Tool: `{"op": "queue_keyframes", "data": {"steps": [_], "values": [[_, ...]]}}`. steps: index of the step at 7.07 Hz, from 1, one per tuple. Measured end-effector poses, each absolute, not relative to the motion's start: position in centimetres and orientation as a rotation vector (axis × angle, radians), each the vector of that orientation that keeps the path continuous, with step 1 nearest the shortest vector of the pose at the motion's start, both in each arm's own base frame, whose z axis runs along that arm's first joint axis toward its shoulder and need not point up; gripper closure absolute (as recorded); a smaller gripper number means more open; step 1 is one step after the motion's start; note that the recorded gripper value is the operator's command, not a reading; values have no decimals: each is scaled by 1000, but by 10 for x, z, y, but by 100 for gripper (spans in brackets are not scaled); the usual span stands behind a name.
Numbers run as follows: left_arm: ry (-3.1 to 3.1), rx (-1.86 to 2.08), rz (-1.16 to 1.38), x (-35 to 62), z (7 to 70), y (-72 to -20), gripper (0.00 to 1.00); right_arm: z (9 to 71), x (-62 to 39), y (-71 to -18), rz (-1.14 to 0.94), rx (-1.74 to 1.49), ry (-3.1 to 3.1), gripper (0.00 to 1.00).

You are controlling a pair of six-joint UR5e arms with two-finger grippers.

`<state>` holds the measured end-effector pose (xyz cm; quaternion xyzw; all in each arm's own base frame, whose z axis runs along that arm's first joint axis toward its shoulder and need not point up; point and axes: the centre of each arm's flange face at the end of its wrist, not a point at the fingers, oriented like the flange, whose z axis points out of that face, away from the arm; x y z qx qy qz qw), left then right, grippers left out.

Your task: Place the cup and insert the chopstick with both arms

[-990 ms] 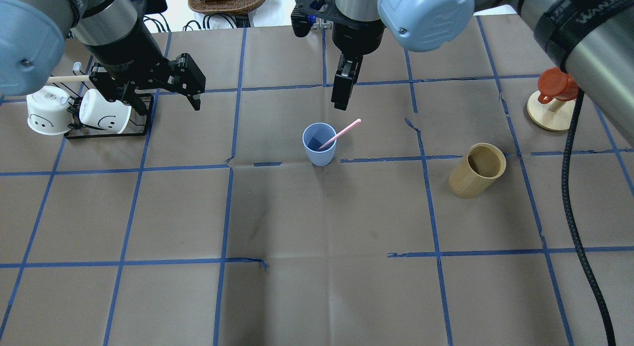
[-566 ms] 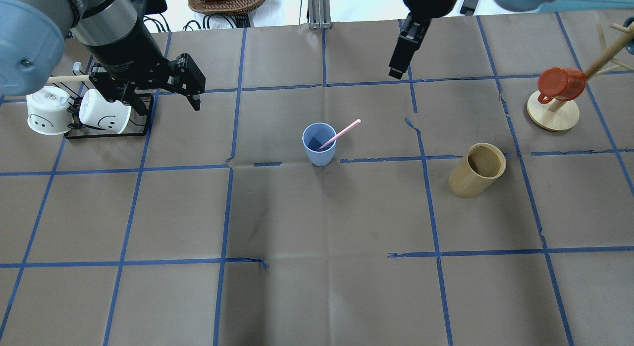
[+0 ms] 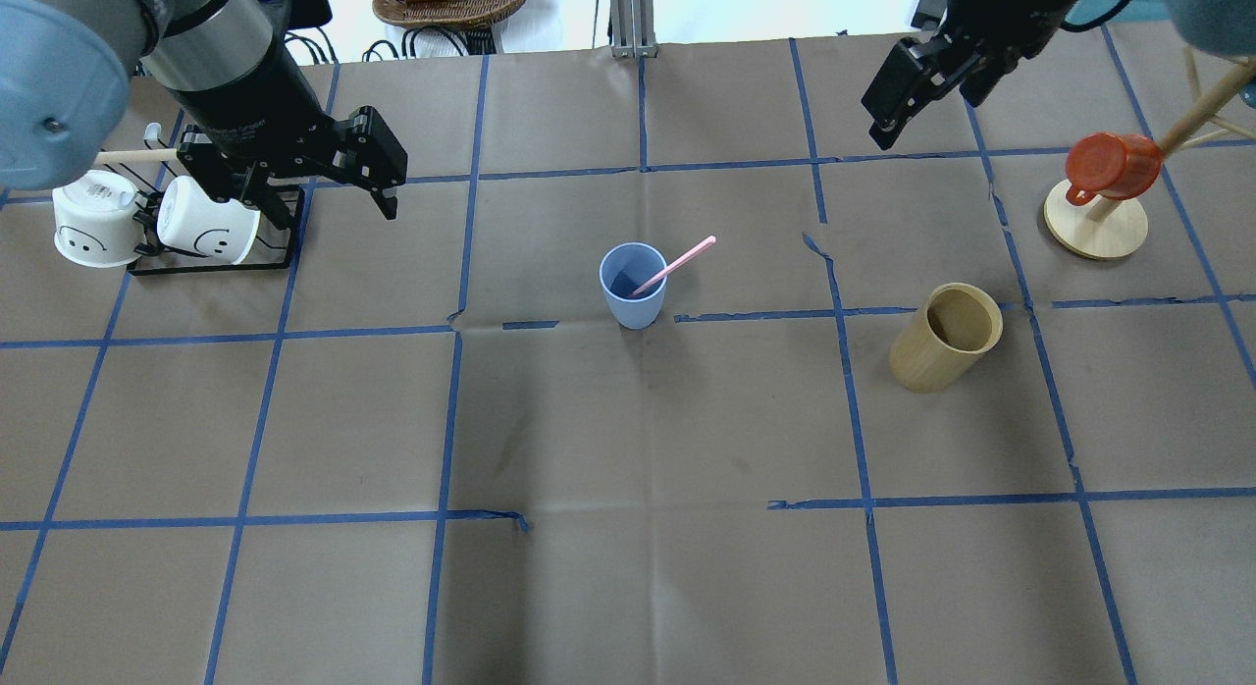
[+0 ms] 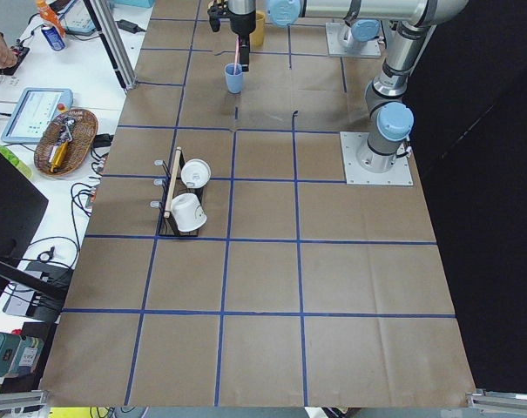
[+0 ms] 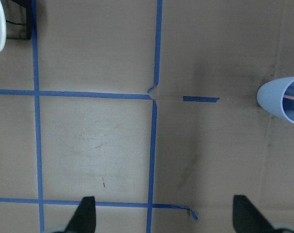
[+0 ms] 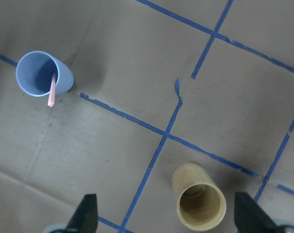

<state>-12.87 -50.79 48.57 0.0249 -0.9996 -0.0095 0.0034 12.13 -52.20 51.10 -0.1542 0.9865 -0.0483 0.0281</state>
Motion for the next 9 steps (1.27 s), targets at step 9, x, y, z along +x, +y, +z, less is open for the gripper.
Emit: {"op": "queue_keyframes", "data": {"steps": [9], "values": [[-3133,79,-32,-128,485,-508,0,478,147,-472,75,72,3134,0]]}}
